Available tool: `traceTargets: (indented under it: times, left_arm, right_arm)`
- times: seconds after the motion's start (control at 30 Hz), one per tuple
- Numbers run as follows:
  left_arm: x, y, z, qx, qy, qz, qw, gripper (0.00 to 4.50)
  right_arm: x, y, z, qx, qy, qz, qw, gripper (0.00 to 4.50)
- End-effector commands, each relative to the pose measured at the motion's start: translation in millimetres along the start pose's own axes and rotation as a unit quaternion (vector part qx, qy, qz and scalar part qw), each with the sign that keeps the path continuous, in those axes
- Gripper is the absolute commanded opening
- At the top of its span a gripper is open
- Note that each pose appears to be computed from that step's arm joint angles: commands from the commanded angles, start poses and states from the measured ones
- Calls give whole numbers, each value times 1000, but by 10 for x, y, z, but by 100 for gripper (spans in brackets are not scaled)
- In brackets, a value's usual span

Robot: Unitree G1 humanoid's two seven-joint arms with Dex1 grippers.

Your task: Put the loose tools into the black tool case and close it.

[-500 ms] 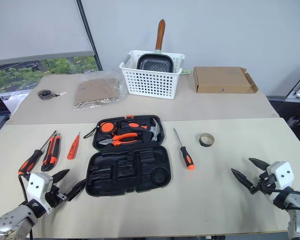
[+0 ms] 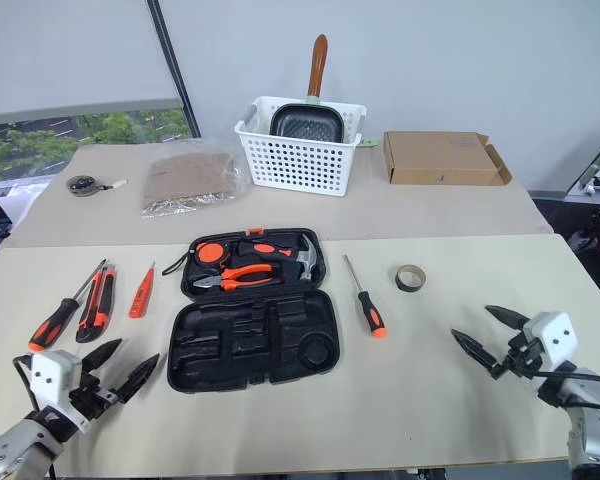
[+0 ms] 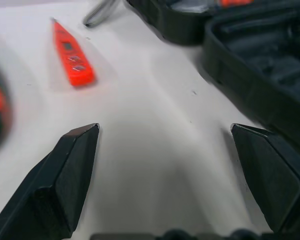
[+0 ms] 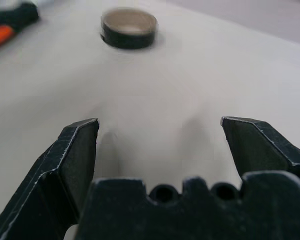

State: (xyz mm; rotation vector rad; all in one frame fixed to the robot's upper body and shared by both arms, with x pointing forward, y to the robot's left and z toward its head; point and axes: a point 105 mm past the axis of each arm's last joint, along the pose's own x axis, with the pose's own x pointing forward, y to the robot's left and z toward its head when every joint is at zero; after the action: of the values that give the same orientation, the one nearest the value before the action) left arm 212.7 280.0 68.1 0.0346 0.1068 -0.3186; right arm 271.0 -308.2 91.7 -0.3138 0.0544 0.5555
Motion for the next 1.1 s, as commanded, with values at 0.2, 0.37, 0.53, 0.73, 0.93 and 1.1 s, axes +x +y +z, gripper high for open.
traceTargets:
  times: [0.2,0.37,0.53,0.73,0.93,1.1]
  left_arm:
    - [-141,752,706,9,-64,114,991,449]
    - [-287,1191,611,17,-8,178,984,449]
    - [-287,1362,460,24,34,193,980,449]
    - [-181,1398,324,37,72,169,982,449]
    - [-136,1419,277,34,85,151,984,449]
    - [-120,1431,217,31,104,141,984,449]
  right_arm:
    - [521,532,947,-14,-132,171,976,450]
    - [667,1068,1382,-17,-187,300,935,450]
    - [711,1306,1651,-20,-222,359,906,450]
    - [708,1310,1773,-20,-239,383,892,450]
    - [719,1253,1722,-33,-225,382,896,450]
    - [728,1249,1719,-34,-227,378,897,450]
